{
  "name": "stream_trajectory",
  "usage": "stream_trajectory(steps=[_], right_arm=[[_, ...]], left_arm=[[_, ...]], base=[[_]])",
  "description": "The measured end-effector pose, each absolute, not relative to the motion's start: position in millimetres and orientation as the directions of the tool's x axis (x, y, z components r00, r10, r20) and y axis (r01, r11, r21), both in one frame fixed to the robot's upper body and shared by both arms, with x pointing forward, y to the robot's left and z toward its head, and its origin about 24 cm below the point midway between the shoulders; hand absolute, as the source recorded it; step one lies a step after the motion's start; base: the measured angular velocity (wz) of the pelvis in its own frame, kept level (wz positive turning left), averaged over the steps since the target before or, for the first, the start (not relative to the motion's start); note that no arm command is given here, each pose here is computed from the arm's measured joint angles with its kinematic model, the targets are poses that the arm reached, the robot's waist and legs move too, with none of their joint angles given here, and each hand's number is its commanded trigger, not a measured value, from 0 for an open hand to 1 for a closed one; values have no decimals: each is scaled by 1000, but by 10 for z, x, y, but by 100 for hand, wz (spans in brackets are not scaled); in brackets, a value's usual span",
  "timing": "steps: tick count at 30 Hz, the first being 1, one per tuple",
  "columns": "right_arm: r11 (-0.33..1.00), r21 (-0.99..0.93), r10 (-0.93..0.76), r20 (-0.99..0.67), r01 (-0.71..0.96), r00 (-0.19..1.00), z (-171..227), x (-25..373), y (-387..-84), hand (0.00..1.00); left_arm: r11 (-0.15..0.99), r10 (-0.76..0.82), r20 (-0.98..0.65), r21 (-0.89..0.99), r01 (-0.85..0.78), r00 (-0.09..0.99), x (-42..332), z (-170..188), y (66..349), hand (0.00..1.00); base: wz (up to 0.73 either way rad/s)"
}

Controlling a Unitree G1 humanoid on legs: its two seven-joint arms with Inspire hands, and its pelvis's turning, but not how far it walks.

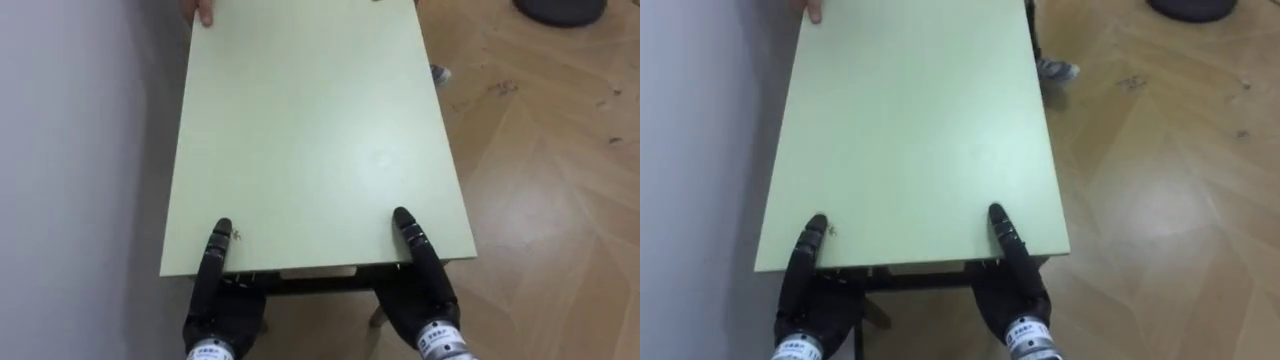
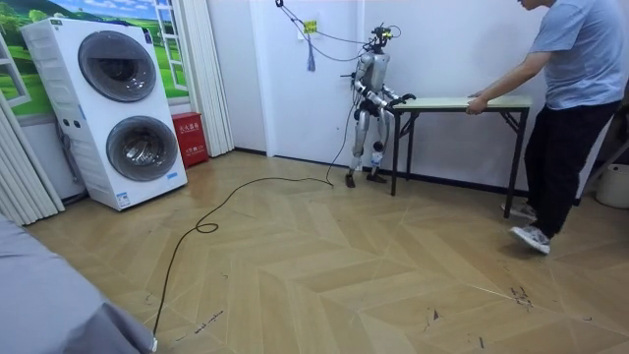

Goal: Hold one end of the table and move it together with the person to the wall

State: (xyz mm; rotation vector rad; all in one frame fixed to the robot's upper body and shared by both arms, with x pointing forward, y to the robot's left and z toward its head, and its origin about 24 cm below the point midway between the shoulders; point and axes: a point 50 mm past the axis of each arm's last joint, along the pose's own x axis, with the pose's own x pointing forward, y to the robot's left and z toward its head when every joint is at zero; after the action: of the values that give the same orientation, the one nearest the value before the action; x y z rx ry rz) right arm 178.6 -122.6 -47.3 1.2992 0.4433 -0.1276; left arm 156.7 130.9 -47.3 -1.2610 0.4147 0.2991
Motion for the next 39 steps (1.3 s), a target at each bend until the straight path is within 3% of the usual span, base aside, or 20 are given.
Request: stream_trajectory(steps=[10,22,37,38,39], right_arm=[[291,880,147,-428,375,892,-526,1720,-1321,100],[303,855,144,-478,421,867,-664,1671,-1306,100],[316,845,143,-492,432,858,-777,1641,-1295,100],[316,845,144,-493,432,858,-778,1638,-1292,70],[317,844,149,-494,432,856,-783,1629,-1282,58]], left_arm=[[284,-33,-503,-833,-475,864,1543,-545,1294,100],[359,-62,-522,-807,-469,851,1465,-703,1314,100],[373,-98,-523,-808,-456,847,1447,-889,1368,100],[373,-98,-523,-808,-456,847,1444,-892,1371,100],[372,-98,-522,-809,-456,847,1438,-900,1375,100]], base=[[30],[-2],[0],[0],[0]])
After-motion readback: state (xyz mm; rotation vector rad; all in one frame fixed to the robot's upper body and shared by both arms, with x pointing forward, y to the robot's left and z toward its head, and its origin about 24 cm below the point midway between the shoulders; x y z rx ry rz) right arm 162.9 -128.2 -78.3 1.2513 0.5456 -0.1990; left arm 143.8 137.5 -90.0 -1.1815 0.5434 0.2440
